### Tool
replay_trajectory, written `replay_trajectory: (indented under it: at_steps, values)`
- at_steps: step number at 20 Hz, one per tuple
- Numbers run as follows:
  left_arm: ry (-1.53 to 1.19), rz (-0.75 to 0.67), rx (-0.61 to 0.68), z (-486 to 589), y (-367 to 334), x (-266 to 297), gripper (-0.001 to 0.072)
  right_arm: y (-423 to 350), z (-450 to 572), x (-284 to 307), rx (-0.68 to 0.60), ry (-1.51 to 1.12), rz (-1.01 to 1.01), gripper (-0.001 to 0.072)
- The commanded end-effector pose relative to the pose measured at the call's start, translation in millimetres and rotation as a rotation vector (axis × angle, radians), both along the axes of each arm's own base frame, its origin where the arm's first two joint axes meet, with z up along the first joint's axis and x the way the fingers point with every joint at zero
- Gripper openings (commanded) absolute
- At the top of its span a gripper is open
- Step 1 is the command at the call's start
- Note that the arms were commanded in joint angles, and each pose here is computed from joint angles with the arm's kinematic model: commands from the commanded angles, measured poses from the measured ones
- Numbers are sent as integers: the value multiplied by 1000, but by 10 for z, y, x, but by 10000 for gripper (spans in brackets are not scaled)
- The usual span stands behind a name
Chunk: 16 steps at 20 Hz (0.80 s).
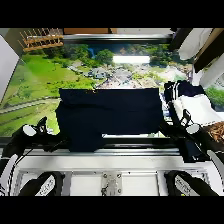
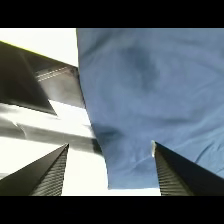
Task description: Fold the clothes and pants, and hang the long-sleeved shirts on hangers.
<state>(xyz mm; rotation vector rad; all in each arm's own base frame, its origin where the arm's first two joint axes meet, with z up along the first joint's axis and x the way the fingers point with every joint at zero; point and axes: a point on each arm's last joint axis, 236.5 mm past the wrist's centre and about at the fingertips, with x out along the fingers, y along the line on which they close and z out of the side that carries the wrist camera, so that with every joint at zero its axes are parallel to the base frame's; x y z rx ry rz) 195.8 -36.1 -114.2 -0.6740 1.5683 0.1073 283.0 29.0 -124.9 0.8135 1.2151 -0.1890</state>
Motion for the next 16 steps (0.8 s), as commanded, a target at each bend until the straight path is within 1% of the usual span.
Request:
replay_trajectory:
  at_steps: [1, 6, 7, 8, 9, 12, 14, 16]
  values:
    - [-3, 0, -40, -77, -199, -50, 547, 3, 4, 5, 1, -1, 0, 12]
    - [-31, -90, -53, -62, -451, -37, 545, 34, 29, -19, 10, 8, 16, 12]
    - [-34, -102, -52, -59, -476, -39, 449, 45, 44, -19, 14, 10, 21, 12]
    - [-37, -108, -48, -54, -470, -30, 124, 53, 62, -18, 17, 12, 28, 12]
    - [-40, -112, -39, -30, -436, -4, 18, 56, 94, -22, 11, 15, 49, 12]
    - [-34, -151, -4, 219, -224, 47, 13, -14, 238, -126, -59, 61, 188, 12]
    - [-77, -168, 27, 495, -108, 49, 13, -107, 373, -306, -118, 134, 291, 12]
    - [-126, -175, 33, 736, -101, -34, 13, -167, 524, -510, -147, 208, 365, 12]
